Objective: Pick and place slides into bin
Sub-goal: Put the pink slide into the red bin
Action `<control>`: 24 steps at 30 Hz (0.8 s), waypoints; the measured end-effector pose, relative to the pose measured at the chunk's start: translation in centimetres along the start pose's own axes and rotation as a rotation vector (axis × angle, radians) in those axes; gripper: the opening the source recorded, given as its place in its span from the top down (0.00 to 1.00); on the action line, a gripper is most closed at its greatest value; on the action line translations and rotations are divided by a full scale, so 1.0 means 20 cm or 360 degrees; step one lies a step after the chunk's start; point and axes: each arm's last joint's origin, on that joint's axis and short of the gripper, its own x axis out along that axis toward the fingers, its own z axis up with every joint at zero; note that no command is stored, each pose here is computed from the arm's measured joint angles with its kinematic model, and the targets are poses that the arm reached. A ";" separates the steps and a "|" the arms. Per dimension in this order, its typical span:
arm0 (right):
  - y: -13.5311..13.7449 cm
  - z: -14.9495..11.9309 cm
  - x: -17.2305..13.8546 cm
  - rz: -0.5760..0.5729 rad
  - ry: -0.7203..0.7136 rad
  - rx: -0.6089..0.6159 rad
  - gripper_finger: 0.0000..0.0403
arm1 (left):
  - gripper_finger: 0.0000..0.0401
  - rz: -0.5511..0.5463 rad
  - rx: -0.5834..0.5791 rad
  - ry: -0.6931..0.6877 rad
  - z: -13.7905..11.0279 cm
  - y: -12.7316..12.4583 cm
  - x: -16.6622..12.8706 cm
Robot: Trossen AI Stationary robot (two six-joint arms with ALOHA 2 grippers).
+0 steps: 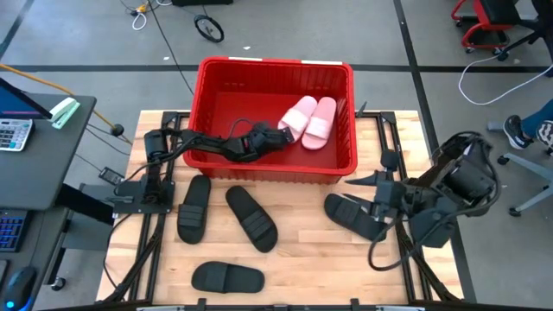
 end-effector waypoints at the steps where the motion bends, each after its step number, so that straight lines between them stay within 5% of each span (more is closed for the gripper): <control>1: 0.00 0.00 -0.01 0.0009 -0.0003 -0.0013 0.68 | 0.51 -0.0036 0.0011 0.0055 0.00 -0.01 0.00; 13: 0.02 -0.05 -0.08 0.0080 0.0029 -0.0125 0.68 | 0.51 -0.0325 -0.0083 0.0065 0.07 -0.19 0.00; 17: 0.03 -0.06 -0.09 0.0095 0.0041 -0.0058 0.68 | 0.53 -0.0395 0.0036 0.0130 0.11 -0.26 0.00; 20: 0.03 -0.06 -0.10 0.0110 0.0040 -0.0026 0.68 | 0.53 -0.0325 0.0102 0.0206 0.15 -0.28 0.01; 24: 0.04 -0.07 -0.11 0.0120 0.0039 0.0014 0.68 | 0.52 -0.0011 0.0124 0.0319 0.16 -0.21 0.03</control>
